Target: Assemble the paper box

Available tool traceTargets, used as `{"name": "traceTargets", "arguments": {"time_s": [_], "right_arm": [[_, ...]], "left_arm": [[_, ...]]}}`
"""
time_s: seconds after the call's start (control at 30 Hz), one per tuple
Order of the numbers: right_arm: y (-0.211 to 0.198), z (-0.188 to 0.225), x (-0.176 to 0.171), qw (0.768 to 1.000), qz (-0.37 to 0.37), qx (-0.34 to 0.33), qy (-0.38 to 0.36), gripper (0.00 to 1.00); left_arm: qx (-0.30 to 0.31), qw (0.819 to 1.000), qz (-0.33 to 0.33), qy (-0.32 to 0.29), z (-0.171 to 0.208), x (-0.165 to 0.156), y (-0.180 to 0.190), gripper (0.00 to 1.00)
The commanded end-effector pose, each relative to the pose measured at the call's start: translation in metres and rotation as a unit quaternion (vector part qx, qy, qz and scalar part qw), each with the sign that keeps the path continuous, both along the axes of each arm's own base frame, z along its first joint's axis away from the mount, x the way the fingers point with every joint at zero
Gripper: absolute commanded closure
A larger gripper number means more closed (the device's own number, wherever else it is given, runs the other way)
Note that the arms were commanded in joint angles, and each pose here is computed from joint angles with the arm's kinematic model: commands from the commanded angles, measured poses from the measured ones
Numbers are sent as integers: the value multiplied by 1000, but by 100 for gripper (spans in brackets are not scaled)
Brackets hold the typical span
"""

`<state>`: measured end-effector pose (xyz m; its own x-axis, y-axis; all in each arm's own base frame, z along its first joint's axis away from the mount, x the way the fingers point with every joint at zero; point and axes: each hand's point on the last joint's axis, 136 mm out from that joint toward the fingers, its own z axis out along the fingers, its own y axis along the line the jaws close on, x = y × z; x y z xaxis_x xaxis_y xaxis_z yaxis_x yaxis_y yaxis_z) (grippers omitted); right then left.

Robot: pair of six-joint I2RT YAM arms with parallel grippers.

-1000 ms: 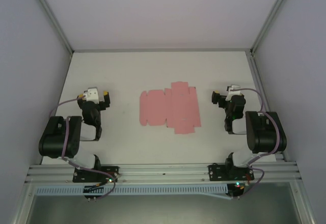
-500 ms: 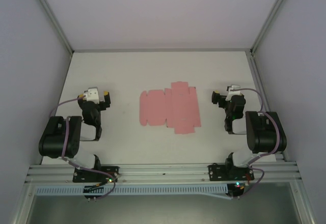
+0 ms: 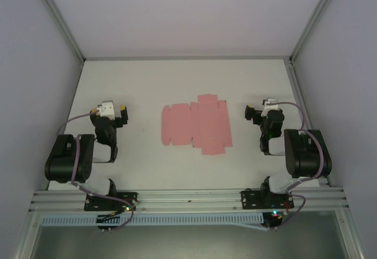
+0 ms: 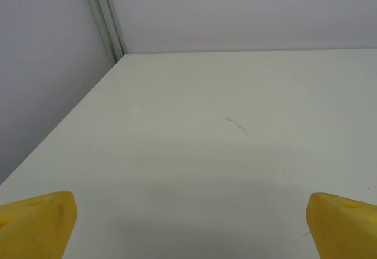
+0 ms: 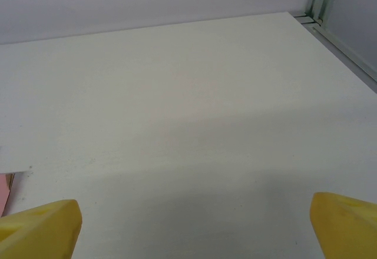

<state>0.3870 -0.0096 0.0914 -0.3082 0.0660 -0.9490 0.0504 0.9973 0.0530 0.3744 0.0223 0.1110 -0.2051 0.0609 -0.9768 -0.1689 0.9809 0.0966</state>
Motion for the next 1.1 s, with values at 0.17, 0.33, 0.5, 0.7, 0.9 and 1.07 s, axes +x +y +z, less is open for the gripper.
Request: {"name": "traceTargets", "arguments": {"time_s": [0.17,0.33,0.5,0.7,0.9,1.07], "right_arm": [[0,35,-6,999,-7,2,-33,0],[1,57,-9,999,-9,2,-39,0],[9,76,-12,999,-19,40,20,0],[52,69,-31,985,-3,80,154,0],[122,33,-51,949,81,140,270,13],[164,-4,-52,928,112,134,328,28]], "left_arm": [[-9,1000,5,-12,31,4,2,0],[-42,999,13,-7,54,2,2,0],[-111,992,-16,65,67,5,-31,0],[-230,961,-60,142,75,-13,-89,0],[-234,928,-112,268,41,-33,-147,0],[-264,893,-146,335,6,-42,-177,0]]}}
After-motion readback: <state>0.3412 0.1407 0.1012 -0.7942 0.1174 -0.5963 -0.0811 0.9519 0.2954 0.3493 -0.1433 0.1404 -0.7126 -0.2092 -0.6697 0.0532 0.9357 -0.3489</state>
